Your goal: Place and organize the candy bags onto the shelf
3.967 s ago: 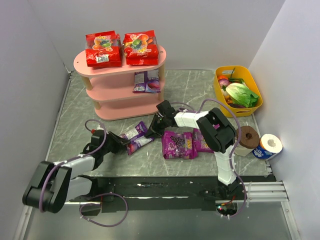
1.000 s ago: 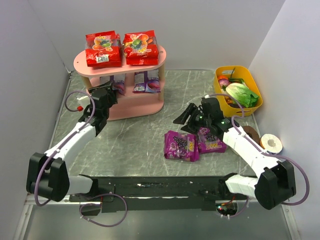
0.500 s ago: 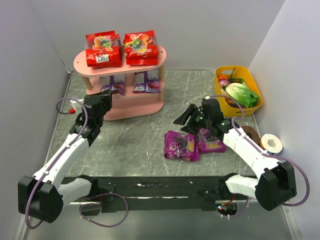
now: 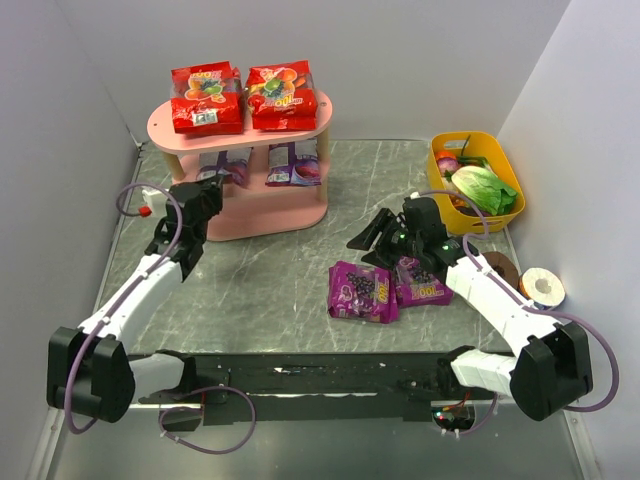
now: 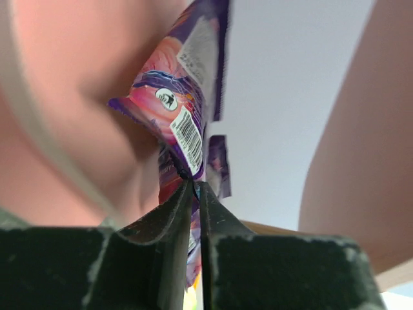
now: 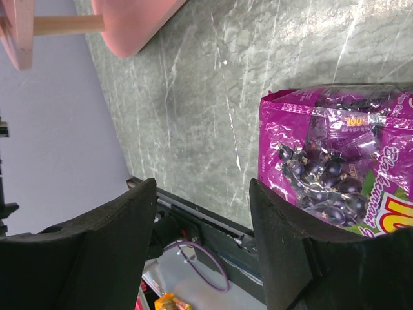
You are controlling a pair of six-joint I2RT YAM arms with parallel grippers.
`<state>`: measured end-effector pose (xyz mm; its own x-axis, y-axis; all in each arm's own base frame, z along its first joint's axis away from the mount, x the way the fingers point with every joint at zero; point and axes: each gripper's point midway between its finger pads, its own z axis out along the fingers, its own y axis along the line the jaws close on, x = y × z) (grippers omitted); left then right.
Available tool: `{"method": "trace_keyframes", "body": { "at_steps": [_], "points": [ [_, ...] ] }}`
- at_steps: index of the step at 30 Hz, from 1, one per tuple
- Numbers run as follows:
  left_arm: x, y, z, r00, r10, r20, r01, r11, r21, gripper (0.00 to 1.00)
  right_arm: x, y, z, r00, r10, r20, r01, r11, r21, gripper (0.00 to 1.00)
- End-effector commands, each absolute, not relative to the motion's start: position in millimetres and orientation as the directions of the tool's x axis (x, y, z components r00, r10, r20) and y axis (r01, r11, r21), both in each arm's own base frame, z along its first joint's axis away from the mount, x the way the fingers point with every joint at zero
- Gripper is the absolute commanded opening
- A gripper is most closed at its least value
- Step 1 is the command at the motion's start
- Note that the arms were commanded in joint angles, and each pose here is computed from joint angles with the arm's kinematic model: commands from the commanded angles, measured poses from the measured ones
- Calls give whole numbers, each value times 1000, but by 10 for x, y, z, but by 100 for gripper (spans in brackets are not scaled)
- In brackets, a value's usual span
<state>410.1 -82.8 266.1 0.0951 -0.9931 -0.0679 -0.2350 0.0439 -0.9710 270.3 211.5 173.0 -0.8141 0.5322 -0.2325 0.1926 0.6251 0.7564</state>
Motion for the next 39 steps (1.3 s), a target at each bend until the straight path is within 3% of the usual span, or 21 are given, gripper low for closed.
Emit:
{"method": "trace_keyframes", "body": {
  "at_steps": [1, 9, 16, 23, 31, 39],
  "points": [
    [4110, -851, 3176, 66, -997, -43, -92, 36, -995, 11, 2788, 2102, 1839, -796, 544, -266, 166, 619, 768, 66],
    [4022, -918, 3302, 20, -1000, -10, -36, 9, -999, 7, 2820, 2106, 1853, -795, 543, -270, 164, 622, 766, 66],
    [4253, -897, 3276, 20, -1000, 9, -34, -10, -999, 7, 2843, 2121, 1831, -799, 541, -263, 171, 623, 764, 65],
    [4543, -858, 2907, 25, -1000, 3, -124, -6, -992, 6, 2845, 2092, 1783, -796, 548, -257, 186, 626, 758, 65],
    [4409, -906, 2330, 0, -999, 42, -256, -40, -966, 5, 2844, 2030, 1737, -785, 566, -252, 211, 627, 750, 65],
    [4462, -1033, 2567, -82, -996, -26, -215, 43, -976, 9, 2822, 2004, 1657, -786, 571, -238, 240, 636, 733, 65]
  ]
}}
